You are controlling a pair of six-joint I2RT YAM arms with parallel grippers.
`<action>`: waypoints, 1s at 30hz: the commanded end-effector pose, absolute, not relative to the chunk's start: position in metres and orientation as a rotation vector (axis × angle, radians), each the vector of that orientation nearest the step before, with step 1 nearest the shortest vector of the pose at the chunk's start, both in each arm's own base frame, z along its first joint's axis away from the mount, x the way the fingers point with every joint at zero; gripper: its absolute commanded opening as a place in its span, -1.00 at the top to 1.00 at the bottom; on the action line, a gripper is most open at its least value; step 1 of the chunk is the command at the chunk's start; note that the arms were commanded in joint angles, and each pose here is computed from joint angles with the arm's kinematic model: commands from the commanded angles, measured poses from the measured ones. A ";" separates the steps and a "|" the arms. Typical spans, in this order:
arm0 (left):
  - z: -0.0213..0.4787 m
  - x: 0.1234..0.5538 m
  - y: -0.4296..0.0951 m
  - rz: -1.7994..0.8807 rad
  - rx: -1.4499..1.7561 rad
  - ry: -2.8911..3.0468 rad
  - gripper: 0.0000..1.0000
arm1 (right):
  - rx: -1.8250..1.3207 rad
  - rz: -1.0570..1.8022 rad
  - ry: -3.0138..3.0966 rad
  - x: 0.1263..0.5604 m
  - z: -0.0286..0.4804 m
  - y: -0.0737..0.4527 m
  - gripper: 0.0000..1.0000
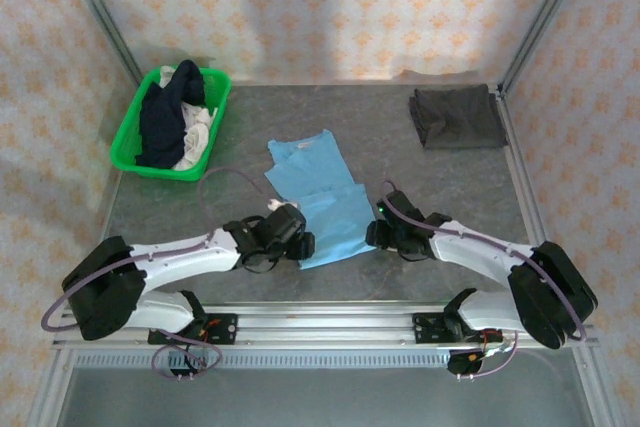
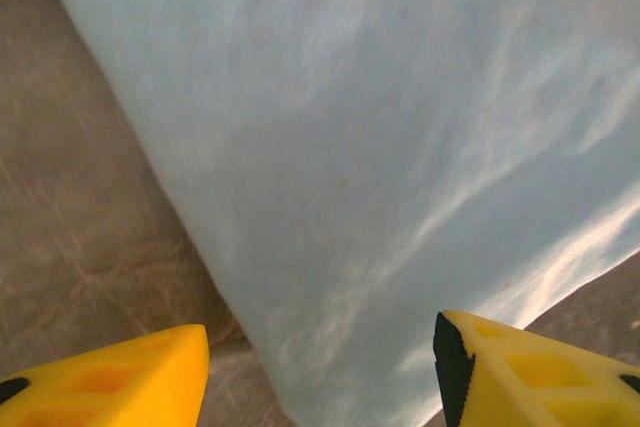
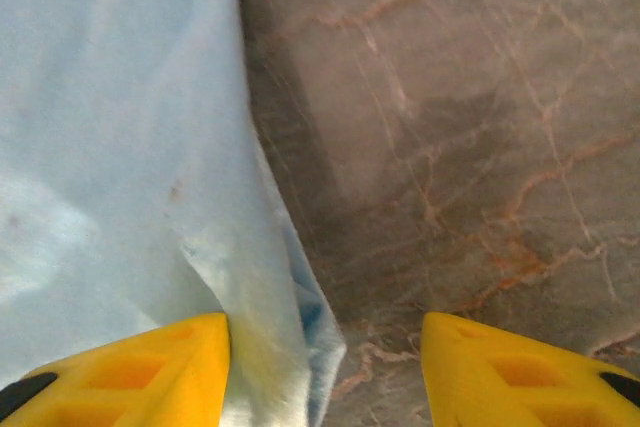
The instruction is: Fold and stack the t-shirts
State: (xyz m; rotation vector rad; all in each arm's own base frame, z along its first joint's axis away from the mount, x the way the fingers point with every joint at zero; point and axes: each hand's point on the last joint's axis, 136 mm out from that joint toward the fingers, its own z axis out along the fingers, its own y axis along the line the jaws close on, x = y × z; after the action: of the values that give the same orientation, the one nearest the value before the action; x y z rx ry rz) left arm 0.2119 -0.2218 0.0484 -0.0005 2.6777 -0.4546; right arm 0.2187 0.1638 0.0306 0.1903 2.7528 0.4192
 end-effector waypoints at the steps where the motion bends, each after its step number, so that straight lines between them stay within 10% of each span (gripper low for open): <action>1: 0.043 0.218 -0.227 -0.458 -0.099 2.631 -0.28 | 0.237 0.467 2.732 0.221 0.030 0.170 -0.06; 11: 0.021 0.204 -0.248 -0.462 -0.055 2.678 -0.27 | 0.250 0.520 2.752 0.217 0.016 0.182 0.25; 21: 0.038 0.202 -0.256 -0.553 -0.054 2.640 0.99 | 0.230 0.610 2.673 0.226 0.053 0.193 1.00; 30: 0.090 0.220 -0.228 -0.495 -0.080 2.545 1.00 | 0.198 0.615 2.550 0.248 0.124 0.197 1.00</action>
State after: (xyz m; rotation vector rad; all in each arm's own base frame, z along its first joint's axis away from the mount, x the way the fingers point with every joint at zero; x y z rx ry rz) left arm 0.2075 -0.2445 0.0725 -0.0618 2.5862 -0.5701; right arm 0.2377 0.1984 0.0964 0.2192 2.6030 0.6509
